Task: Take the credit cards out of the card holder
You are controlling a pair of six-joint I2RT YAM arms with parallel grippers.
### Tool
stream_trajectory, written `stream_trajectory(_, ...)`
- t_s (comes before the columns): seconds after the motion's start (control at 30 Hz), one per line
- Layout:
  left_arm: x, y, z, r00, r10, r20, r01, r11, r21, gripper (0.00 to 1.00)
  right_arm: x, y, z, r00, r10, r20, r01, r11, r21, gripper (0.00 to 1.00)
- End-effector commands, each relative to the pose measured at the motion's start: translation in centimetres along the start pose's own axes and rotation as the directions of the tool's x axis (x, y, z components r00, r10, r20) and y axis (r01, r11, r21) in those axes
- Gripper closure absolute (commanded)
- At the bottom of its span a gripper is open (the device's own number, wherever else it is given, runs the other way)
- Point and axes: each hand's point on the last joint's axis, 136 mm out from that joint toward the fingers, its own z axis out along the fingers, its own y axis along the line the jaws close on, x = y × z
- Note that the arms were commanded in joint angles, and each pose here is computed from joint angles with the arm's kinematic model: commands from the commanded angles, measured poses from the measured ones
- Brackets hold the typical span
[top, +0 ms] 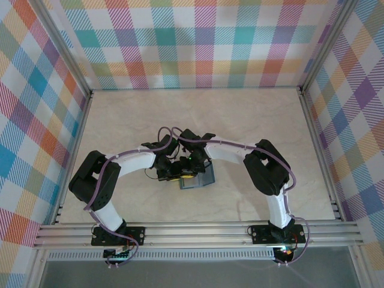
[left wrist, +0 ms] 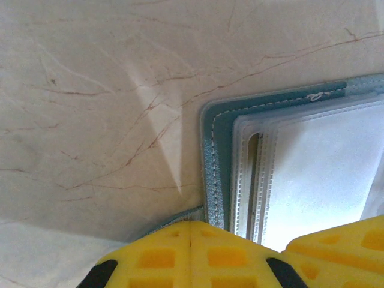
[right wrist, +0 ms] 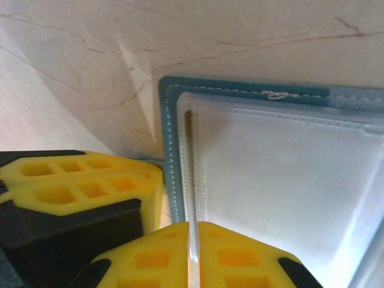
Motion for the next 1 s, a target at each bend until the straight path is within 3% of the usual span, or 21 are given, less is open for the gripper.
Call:
stream_trajectory(0.0, 0.8, 0.8, -0.2, 1.000, 0.017, -0.016, -0.017, 0.999, -0.042, 0.94, 0.8, -0.5, 1.1, 0.999, 0.020, -0.031, -0.019, 1.000, 0.011, 0.85)
stream_trajectory(0.97, 0.8, 0.8, -0.1, 1.000, 0.015, -0.017, -0.016, 0.999, -0.038, 0.94, 1.2, -5.6, -0.2, 0.999, -0.011, -0.041, 0.024, 0.941, 0.337, 0.53)
